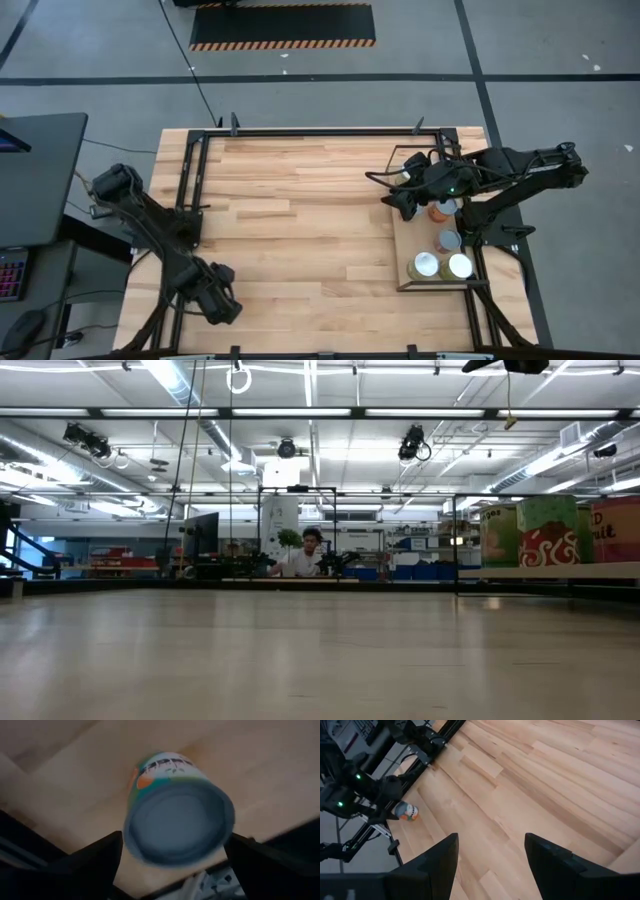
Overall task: Pick and place cans onto a shelf
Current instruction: Put the small canned oranges on the shelf
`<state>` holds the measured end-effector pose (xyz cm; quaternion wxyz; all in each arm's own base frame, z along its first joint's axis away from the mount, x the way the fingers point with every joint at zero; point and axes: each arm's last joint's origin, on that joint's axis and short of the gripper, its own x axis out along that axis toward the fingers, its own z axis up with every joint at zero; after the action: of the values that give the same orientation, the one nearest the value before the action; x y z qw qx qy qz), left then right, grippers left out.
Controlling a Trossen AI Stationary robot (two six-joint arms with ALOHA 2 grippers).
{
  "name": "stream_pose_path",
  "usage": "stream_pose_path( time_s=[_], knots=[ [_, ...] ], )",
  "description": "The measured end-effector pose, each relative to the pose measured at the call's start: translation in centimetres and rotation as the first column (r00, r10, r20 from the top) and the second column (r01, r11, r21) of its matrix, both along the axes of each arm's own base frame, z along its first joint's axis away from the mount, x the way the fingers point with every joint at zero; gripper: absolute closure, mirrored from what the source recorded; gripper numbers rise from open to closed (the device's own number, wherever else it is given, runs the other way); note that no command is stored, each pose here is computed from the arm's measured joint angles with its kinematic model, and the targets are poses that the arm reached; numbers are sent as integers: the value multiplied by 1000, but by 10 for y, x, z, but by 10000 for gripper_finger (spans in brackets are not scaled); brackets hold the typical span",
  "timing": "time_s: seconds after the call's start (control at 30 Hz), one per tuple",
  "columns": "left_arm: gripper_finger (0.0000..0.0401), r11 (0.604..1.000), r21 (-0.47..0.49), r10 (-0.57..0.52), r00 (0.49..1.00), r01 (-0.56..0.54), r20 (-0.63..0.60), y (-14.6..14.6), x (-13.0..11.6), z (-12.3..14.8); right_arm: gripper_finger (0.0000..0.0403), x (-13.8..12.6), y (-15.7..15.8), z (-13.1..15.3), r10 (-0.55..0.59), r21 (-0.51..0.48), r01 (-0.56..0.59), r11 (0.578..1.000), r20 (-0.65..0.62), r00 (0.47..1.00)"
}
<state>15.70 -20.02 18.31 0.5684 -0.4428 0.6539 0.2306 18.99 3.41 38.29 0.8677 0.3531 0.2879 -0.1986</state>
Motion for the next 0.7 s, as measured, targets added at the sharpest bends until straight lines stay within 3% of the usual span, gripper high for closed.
stream_pose_path(
  time_s=[0.27,0.4,0.53,0.7],
  knots=[
    [49,996,88,29,999,-31,21,-4,11,-21,168,0,0,0,-3,-1,3,1000,2,1000],
    [74,992,117,45,997,-53,68,1,21,-25,168,1,0,1,-1,-2,1,1000,9,1000],
    [116,993,116,10,985,-31,172,8,37,-22,168,1,0,1,34,-44,-34,998,-1,999],
    [118,985,168,-21,943,-37,331,23,69,-8,168,0,2,1,36,-60,-36,998,1,999]
  ],
)
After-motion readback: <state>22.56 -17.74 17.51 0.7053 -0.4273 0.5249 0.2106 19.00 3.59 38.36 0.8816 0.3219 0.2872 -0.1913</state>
